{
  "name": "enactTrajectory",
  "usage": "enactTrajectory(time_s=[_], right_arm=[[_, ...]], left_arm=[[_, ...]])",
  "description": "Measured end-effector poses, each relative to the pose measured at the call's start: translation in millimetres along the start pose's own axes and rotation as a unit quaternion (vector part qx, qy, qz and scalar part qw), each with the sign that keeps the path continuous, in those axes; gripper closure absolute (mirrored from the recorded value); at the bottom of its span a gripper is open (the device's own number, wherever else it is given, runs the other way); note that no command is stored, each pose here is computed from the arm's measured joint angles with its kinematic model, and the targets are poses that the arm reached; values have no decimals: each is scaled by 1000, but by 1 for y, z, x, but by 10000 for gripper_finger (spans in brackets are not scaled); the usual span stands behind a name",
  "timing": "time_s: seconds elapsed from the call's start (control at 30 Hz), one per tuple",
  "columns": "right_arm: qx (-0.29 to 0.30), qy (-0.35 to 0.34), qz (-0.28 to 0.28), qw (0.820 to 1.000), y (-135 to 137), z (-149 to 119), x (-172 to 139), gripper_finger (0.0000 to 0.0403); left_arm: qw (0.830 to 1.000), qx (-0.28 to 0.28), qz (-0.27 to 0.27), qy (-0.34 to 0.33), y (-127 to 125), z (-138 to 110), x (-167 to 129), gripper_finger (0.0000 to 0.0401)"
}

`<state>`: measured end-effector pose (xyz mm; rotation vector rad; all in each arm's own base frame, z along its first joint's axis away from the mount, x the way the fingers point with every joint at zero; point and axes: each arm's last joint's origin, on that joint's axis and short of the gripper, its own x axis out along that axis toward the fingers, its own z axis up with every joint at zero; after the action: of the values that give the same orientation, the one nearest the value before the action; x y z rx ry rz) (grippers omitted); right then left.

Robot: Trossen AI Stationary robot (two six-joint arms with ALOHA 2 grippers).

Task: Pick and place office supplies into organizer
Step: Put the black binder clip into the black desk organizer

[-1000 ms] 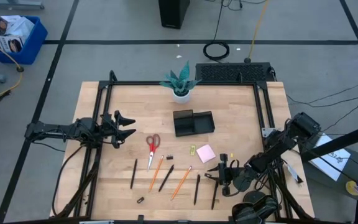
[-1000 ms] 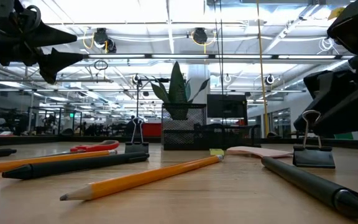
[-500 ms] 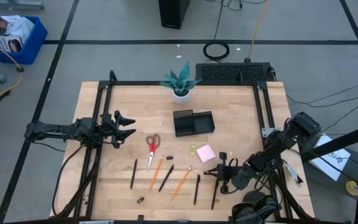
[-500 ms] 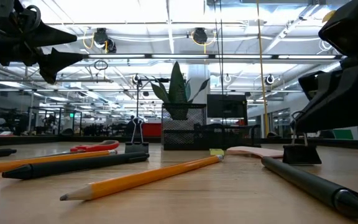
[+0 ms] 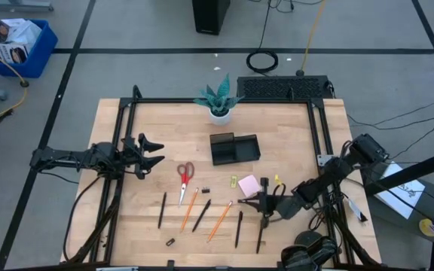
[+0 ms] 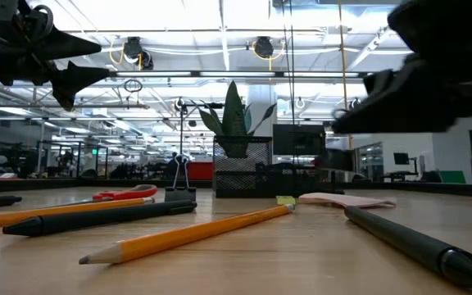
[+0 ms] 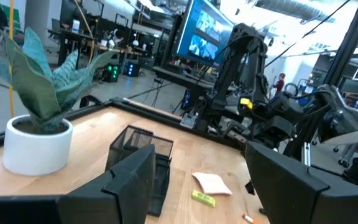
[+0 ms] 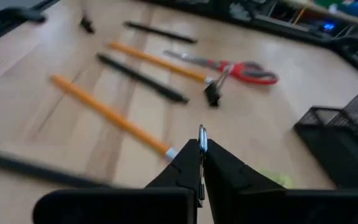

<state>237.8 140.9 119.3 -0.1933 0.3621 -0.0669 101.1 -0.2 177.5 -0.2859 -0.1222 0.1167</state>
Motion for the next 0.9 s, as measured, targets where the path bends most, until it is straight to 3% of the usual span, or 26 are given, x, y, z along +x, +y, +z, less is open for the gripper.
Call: enactTrajectory(time_s=[0.37,0.53,0.9], right_arm=[[37,2,-85,996,-46,3,26,398],[74,-29,-69,994,-64,10,34,394],[102,-65,-109,987,-101,16,45,393]], left_arm=[[1000,-14,-2,-8,0,2,0,146],[1000,-15,-4,-13,-1,3,0,146],[999,-26,-7,-21,-1,4,0,146]])
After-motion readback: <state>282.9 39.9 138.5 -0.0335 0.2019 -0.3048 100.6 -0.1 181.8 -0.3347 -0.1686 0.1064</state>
